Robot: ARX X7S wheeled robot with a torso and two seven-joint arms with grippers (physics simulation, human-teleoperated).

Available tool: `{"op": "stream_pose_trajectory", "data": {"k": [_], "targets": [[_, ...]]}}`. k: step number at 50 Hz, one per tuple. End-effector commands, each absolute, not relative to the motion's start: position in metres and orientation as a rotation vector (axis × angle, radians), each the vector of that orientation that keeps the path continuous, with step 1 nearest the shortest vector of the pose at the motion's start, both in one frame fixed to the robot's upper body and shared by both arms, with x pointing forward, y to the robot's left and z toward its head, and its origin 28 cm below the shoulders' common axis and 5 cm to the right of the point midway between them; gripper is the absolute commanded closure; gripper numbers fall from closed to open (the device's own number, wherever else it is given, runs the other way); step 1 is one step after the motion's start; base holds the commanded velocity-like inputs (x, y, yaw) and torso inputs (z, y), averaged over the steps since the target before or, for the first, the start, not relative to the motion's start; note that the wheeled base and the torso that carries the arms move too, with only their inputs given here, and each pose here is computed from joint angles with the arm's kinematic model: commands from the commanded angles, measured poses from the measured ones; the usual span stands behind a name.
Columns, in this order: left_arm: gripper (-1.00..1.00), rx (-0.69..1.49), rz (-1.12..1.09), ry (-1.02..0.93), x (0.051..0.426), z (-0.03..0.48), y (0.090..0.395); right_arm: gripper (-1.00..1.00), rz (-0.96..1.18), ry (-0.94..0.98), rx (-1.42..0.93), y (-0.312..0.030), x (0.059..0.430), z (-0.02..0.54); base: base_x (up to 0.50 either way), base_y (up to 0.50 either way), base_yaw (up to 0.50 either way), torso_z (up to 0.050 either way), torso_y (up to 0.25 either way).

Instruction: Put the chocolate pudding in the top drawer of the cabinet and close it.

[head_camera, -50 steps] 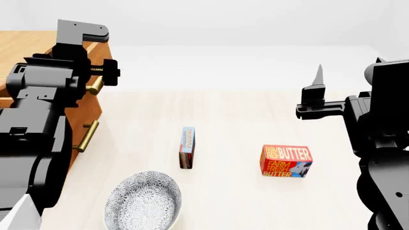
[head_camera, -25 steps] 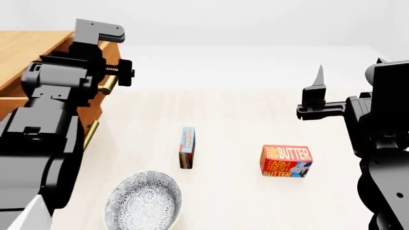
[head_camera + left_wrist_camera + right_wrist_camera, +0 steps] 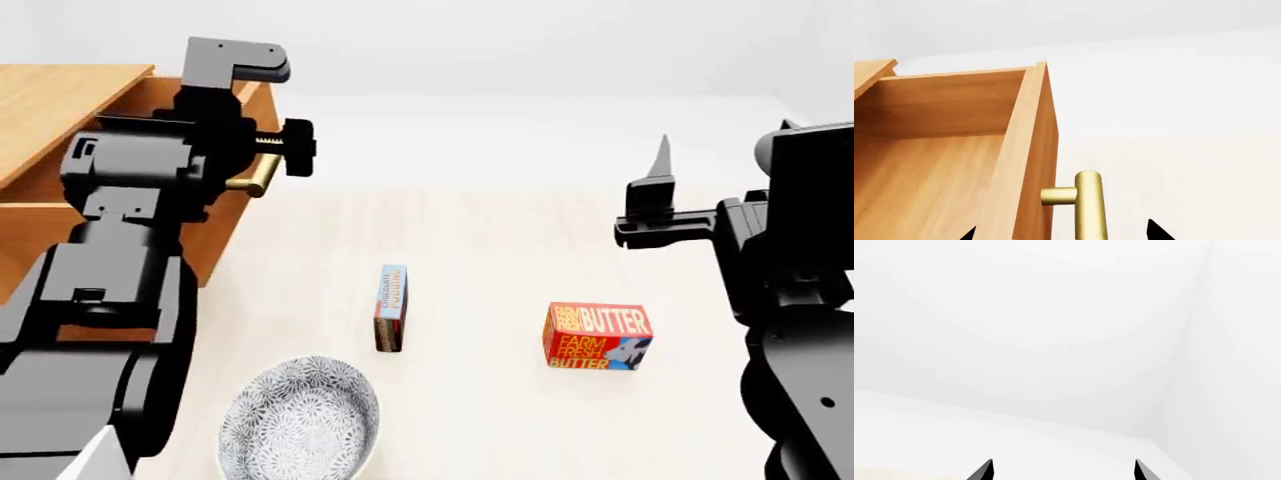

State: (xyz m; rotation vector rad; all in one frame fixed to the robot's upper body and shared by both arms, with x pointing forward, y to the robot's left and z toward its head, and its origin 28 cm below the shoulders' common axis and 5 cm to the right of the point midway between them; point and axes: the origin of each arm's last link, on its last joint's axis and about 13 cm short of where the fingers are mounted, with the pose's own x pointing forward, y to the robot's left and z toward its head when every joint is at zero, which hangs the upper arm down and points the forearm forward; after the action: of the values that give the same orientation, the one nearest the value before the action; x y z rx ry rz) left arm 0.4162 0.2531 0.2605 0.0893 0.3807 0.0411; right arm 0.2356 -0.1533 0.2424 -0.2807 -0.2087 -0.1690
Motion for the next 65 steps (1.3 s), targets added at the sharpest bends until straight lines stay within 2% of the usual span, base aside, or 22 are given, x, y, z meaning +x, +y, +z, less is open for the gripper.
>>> {"op": "stream_pose_trajectory", "data": {"k": [1,25,50,65], "targets": [[-1.00,-0.057,-0.089,0.514,0.409,0.218,0.238,-1.00,-0.172,-0.214,-0.281,-0.154,0.234,0.243,0.00,0.00,0.00,0.000,0.000],[-1.00,-0.052,-0.167,0.519,0.400,0.215,0.222,-1.00,-0.168,-0.211,-0.282,-0.153,0.235,0.241,-0.01,0.00,0.00,0.000,0.000],[-1.00,0.001,-0.313,0.485,0.375,0.231,0.188,-1.00,-0.170,-0.211,-0.272,-0.156,0.233,0.239,-0.02,0.00,0.01,0.000,0.003],[-1.00,0.009,-0.293,0.435,0.374,0.249,0.190,-1.00,-0.175,-0.216,-0.268,-0.158,0.231,0.240,-0.01,0.00,0.00,0.000,0.002]]}}
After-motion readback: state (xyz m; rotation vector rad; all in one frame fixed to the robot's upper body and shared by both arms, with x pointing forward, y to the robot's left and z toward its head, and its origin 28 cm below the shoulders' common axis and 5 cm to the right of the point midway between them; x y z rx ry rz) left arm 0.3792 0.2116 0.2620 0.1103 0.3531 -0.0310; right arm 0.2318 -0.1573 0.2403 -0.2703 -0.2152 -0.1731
